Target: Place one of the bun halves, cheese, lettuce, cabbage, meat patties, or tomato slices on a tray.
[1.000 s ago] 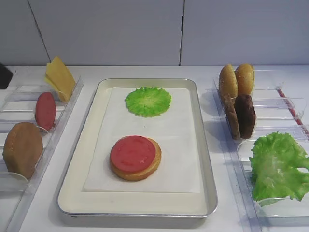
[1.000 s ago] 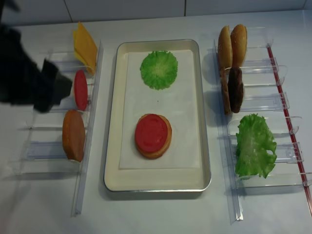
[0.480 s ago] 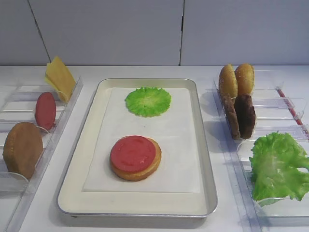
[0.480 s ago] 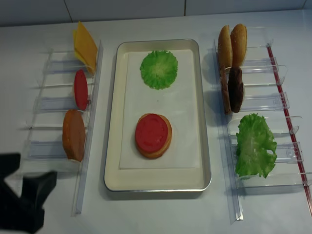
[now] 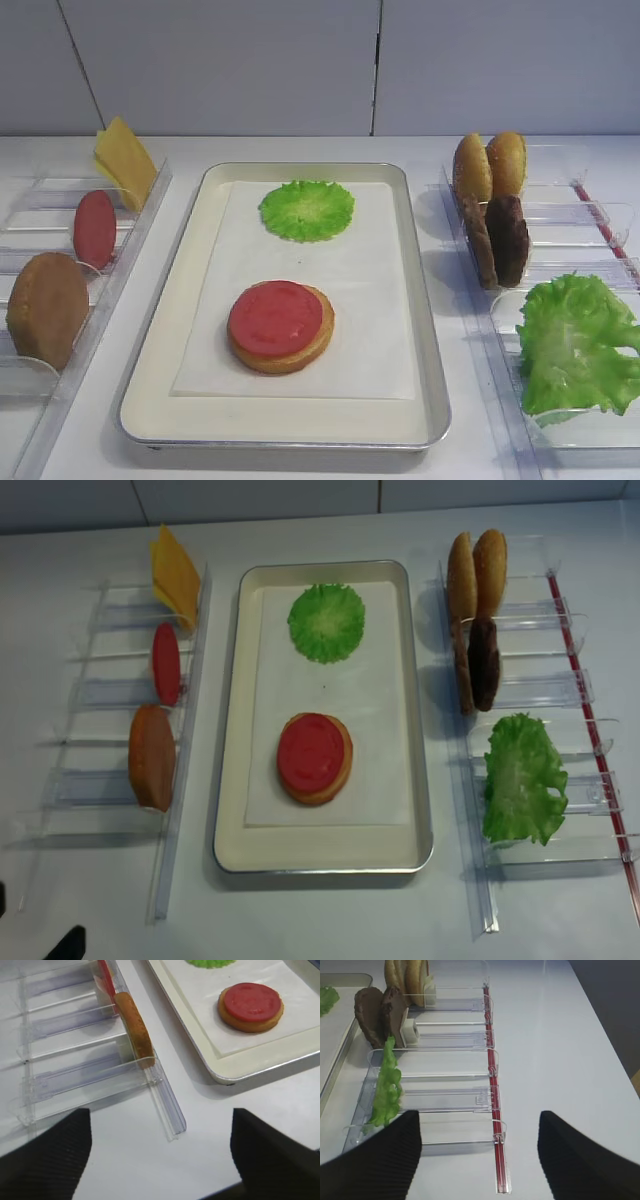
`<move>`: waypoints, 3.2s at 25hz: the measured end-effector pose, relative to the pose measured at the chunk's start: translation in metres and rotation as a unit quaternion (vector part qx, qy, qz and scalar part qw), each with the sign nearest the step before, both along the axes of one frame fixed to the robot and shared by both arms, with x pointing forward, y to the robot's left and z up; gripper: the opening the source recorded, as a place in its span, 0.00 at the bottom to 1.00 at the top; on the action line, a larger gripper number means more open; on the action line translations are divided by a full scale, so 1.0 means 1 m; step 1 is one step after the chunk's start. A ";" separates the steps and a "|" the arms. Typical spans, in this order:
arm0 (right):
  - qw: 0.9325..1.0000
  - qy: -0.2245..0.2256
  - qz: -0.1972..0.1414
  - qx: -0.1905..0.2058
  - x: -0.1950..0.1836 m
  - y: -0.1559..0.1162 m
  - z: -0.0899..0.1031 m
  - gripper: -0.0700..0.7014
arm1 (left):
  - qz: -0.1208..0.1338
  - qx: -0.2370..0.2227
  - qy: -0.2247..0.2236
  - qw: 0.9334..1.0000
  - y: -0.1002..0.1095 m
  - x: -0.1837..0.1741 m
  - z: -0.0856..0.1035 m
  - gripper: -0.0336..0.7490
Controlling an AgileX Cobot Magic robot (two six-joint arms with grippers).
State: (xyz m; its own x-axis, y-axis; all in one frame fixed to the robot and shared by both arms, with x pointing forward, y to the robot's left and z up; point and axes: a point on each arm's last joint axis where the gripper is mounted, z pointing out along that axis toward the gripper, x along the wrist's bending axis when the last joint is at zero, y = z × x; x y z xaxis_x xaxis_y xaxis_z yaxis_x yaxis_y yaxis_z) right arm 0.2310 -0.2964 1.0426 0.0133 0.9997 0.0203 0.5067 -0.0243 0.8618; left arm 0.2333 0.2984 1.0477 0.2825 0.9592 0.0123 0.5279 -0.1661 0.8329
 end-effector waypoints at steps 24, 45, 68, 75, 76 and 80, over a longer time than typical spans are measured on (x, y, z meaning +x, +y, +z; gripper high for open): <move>1.000 0.000 0.000 0.000 0.000 0.000 0.000 0.77 | 0.011 0.005 -0.004 1.000 0.004 -0.006 -0.007 0.72; 1.000 0.000 0.000 0.000 0.000 0.000 0.000 0.77 | 0.099 0.006 -0.003 0.995 0.002 -0.006 -0.007 0.71; 1.000 0.000 0.000 0.000 0.000 0.000 0.000 0.77 | 0.099 0.006 -0.003 0.995 0.002 -0.006 -0.007 0.69; 1.000 0.000 0.000 0.000 0.000 0.000 0.000 0.77 | 0.099 0.006 -0.003 0.995 0.002 -0.006 -0.007 0.69; 1.000 0.000 0.000 0.000 0.000 0.000 0.000 0.77 | 0.099 0.006 -0.003 0.995 0.002 -0.006 -0.007 0.69; 1.000 0.000 0.000 0.000 0.000 0.000 0.000 0.77 | 0.099 0.006 -0.003 0.995 0.002 -0.006 -0.007 0.69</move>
State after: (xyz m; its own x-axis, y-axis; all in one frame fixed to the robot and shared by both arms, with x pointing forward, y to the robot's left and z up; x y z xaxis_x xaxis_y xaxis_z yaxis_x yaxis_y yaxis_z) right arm 0.2310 -0.2964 1.0425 0.0133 0.9997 0.0203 0.5064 -0.0243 0.8619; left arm 0.2270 0.3001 1.0404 0.0872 0.9958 0.0262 0.5457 -0.0698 0.8350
